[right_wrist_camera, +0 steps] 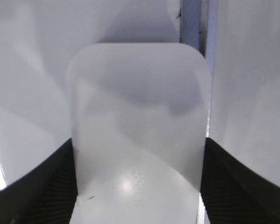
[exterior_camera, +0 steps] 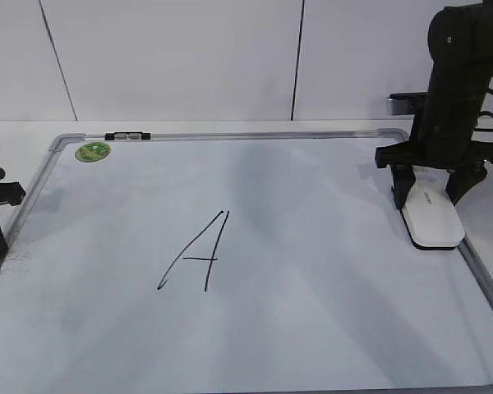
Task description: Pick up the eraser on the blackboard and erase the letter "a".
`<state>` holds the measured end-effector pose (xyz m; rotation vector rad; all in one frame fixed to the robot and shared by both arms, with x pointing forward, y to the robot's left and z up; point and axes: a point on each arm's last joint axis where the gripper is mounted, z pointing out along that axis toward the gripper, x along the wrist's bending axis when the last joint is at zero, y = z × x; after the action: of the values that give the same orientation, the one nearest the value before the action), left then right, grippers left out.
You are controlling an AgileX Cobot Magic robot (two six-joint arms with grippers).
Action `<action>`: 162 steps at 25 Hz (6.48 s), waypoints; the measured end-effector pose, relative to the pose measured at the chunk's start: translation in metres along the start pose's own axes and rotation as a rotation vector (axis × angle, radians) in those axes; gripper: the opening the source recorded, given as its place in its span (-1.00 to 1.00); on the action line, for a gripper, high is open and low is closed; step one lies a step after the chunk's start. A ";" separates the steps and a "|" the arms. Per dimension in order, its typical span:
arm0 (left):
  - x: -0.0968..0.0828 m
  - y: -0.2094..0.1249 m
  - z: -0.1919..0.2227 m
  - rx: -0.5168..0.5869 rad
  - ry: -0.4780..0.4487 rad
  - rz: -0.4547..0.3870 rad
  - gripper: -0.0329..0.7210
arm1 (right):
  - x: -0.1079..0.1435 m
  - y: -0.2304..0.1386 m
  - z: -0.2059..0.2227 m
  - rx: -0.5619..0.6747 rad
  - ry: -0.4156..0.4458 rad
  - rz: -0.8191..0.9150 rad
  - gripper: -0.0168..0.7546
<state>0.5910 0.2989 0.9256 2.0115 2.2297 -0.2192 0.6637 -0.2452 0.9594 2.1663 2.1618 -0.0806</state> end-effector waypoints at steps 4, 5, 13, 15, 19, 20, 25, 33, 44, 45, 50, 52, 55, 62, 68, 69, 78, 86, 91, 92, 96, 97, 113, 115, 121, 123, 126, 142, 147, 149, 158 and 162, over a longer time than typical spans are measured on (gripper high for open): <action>0.000 0.000 0.000 0.000 0.000 0.000 -0.86 | 0.000 0.000 0.000 0.000 0.000 0.000 0.47; 0.000 0.000 0.000 0.000 0.000 0.000 -0.86 | 0.000 0.000 0.000 0.000 0.000 0.000 0.47; 0.000 0.000 0.000 -0.001 0.000 0.000 -0.86 | 0.000 0.000 0.000 0.000 0.000 0.000 0.47; 0.000 0.000 0.000 -0.001 0.000 0.000 -0.86 | 0.000 0.000 0.000 0.000 0.000 0.000 0.47; 0.000 0.000 0.000 -0.002 -0.002 -0.001 -0.86 | 0.000 0.000 0.000 -0.001 -0.004 -0.001 0.47; 0.000 0.000 0.000 -0.002 -0.002 -0.001 -0.86 | 0.000 0.000 0.000 -0.001 -0.004 -0.001 0.47; 0.000 0.000 0.000 -0.004 -0.001 -0.001 -0.86 | 0.000 0.000 0.000 -0.001 -0.004 -0.001 0.47; 0.000 0.000 0.000 -0.004 -0.001 -0.001 -0.86 | -0.001 0.001 0.003 0.002 -0.012 0.001 0.67; 0.000 0.000 0.000 -0.004 -0.001 -0.001 -0.85 | -0.001 0.004 0.001 -0.009 -0.015 0.004 0.73; 0.000 0.000 0.000 -0.004 -0.001 -0.001 -0.84 | -0.002 0.005 -0.001 -0.018 -0.015 0.004 0.73; 0.000 0.002 -0.002 -0.027 0.000 -0.002 -0.54 | -0.002 0.011 -0.011 -0.057 -0.009 0.008 0.73; -0.001 0.003 -0.005 -0.047 0.000 -0.002 -0.35 | -0.001 0.012 -0.013 -0.066 -0.002 0.011 0.73; -0.004 0.004 -0.021 -0.090 -0.004 0.009 -0.14 | -0.001 0.014 -0.017 -0.079 0.002 0.013 0.73; -0.018 0.002 -0.084 -0.188 -0.023 0.052 -0.06 | -0.002 0.013 -0.045 -0.147 0.030 0.026 0.73; -0.029 -0.020 -0.134 -0.258 -0.047 0.082 -0.07 | -0.006 0.001 -0.089 -0.241 0.068 0.041 0.60; -0.030 -0.025 -0.141 -0.273 -0.053 0.084 -0.09 | -0.007 -0.003 -0.100 -0.264 0.077 0.044 0.57; -0.042 -0.080 -0.210 -0.450 -0.072 0.135 -0.25 | -0.024 -0.068 -0.204 -0.493 0.150 0.062 0.50; -0.051 -0.146 -0.260 -0.613 -0.084 0.194 -0.26 | -0.041 -0.162 -0.243 -0.591 0.171 0.063 0.50; -0.052 -0.192 -0.286 -0.745 -0.085 0.207 -0.26 | -0.049 -0.223 -0.245 -0.634 0.189 0.063 0.50; -0.052 -0.201 -0.290 -0.767 -0.086 0.207 -0.26 | -0.049 -0.233 -0.242 -0.632 0.197 0.063 0.50; -0.052 -0.234 -0.299 -0.843 -0.105 0.209 -0.26 | -0.055 -0.277 -0.235 -0.668 0.208 0.065 0.50; -0.052 -0.243 -0.298 -0.856 -0.114 0.212 -0.26 | -0.056 -0.289 -0.234 -0.686 0.213 0.065 0.50; -0.031 -0.322 -0.208 -0.795 -0.142 0.255 -0.26 | -0.061 -0.390 -0.176 -0.783 0.281 0.058 0.50; -0.027 -0.326 -0.198 -0.785 -0.123 0.261 -0.26 | -0.060 -0.397 -0.164 -0.784 0.277 0.047 0.50; -0.017 -0.339 -0.171 -0.776 -0.093 0.279 -0.26 | -0.059 -0.413 -0.128 -0.776 0.254 -0.005 0.50; -0.014 -0.341 -0.163 -0.786 -0.088 0.277 -0.26 | -0.059 -0.418 -0.120 -0.791 0.247 -0.025 0.50; -0.011 -0.342 -0.150 -0.817 -0.089 0.273 -0.26 | -0.060 -0.425 -0.114 -0.821 0.233 -0.061 0.50; -0.001 -0.341 -0.121 -0.896 -0.046 0.295 -0.26 | -0.063 -0.418 -0.089 -0.882 0.144 -0.073 0.50; 0.001 -0.340 -0.121 -0.899 -0.019 0.296 -0.26 | -0.064 -0.418 -0.089 -0.886 0.139 -0.073 0.50; 0.001 -0.340 -0.121 -0.900 -0.007 0.298 -0.26 | -0.064 -0.417 -0.089 -0.887 0.137 -0.072 0.50; 0.003 -0.340 -0.121 -0.901 0.010 0.298 -0.26 | -0.064 -0.417 -0.089 -0.889 0.137 -0.074 0.50; 0.003 -0.340 -0.121 -0.901 0.010 0.298 -0.26 | -0.064 -0.417 -0.089 -0.889 0.134 -0.074 0.50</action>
<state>0.2529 0.2910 1.0511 1.7344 1.5342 0.6948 0.2446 -0.3000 1.0456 1.5867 1.7956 0.8629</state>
